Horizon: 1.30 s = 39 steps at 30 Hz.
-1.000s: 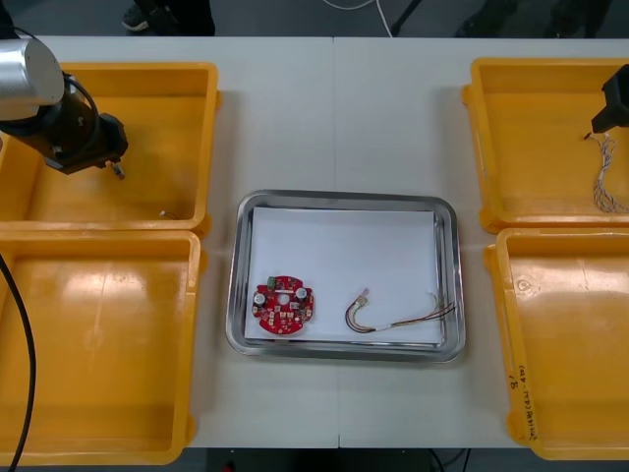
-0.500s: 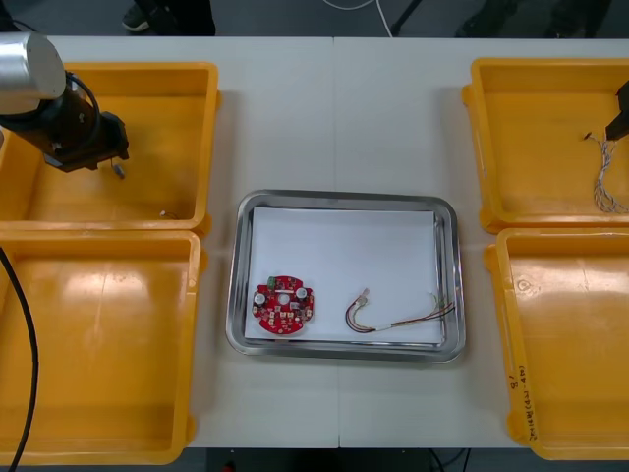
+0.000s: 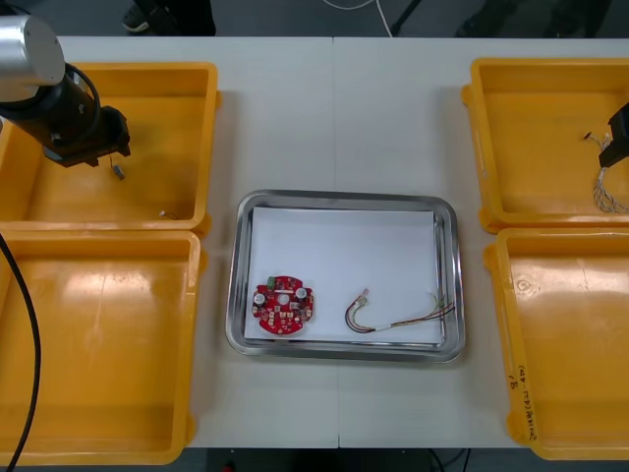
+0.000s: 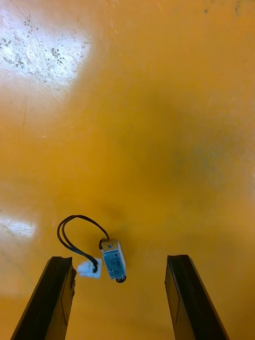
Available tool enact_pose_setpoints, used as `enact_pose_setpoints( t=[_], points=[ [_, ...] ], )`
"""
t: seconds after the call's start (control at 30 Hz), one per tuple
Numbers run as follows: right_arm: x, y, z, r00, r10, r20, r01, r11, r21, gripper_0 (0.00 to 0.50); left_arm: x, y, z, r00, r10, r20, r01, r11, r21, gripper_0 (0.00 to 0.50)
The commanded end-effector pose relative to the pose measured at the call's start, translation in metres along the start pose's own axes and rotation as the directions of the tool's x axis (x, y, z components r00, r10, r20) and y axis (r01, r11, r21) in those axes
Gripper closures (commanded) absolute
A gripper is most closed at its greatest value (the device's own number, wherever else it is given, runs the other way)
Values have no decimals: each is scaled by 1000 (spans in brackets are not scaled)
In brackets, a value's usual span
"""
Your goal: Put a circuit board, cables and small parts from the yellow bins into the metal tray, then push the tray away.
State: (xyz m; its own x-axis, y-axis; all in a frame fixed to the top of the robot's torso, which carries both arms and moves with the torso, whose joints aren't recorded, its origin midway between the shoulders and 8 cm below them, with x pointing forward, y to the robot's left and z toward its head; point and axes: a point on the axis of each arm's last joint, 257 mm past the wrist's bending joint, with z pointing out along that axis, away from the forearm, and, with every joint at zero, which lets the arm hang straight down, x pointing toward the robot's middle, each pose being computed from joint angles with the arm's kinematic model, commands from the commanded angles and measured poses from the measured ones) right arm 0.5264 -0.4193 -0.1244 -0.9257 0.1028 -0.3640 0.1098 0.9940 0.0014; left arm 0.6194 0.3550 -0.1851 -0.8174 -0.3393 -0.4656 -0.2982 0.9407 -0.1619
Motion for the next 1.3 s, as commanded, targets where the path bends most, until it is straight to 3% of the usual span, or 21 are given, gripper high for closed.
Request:
enact_pose_setpoints(
  t=[0.03, 0.37, 0.6, 0.77, 0.8, 0.83, 0.9, 0.93, 1.13, 1.3],
  points=[
    [-25, -38, -26, 994, -32, 107, 26, 998, 55, 0, -13, -3, -5, 999, -28, 46, 28, 1000, -5, 0],
    [-38, -80, -11, 984, -67, 166, 56, 996, 74, 0, 5, -4, 20, 998, -38, 45, 39, 999, -1, 0],
    [-52, -94, -1, 976, -29, 215, 11, 996, 85, 0, 18, -12, 31, 999, -39, 24, 38, 999, 6, 0],
    [-61, -99, 6, 970, 5, 242, -25, 997, 79, 0, 21, -15, 37, 999, -41, 32, 41, 999, 11, 11],
    [-64, -100, 8, 968, 14, 249, -33, 997, 75, 0, 21, -15, 38, 998, -43, 35, 42, 999, 12, 127],
    [-65, -101, 10, 967, 22, 252, -41, 997, 71, 0, 20, -15, 38, 998, -43, 38, 43, 999, 12, 337],
    [-68, -101, 13, 965, 30, 259, -50, 996, 68, 0, 21, -14, 38, 998, -43, 37, 43, 999, 10, 458],
    [-68, -102, 14, 964, 37, 262, -56, 996, 66, 0, 20, -14, 38, 998, -43, 39, 43, 999, 10, 491],
    [-73, -101, 20, 958, 75, 278, -93, 994, 53, 0, 19, -11, 38, 998, -40, 45, 40, 999, -1, 500],
    [-78, -87, 25, 949, 153, 275, -158, 987, -2, 0, 10, -11, 31, 997, -41, 62, 41, 999, 2, 500]
  ],
)
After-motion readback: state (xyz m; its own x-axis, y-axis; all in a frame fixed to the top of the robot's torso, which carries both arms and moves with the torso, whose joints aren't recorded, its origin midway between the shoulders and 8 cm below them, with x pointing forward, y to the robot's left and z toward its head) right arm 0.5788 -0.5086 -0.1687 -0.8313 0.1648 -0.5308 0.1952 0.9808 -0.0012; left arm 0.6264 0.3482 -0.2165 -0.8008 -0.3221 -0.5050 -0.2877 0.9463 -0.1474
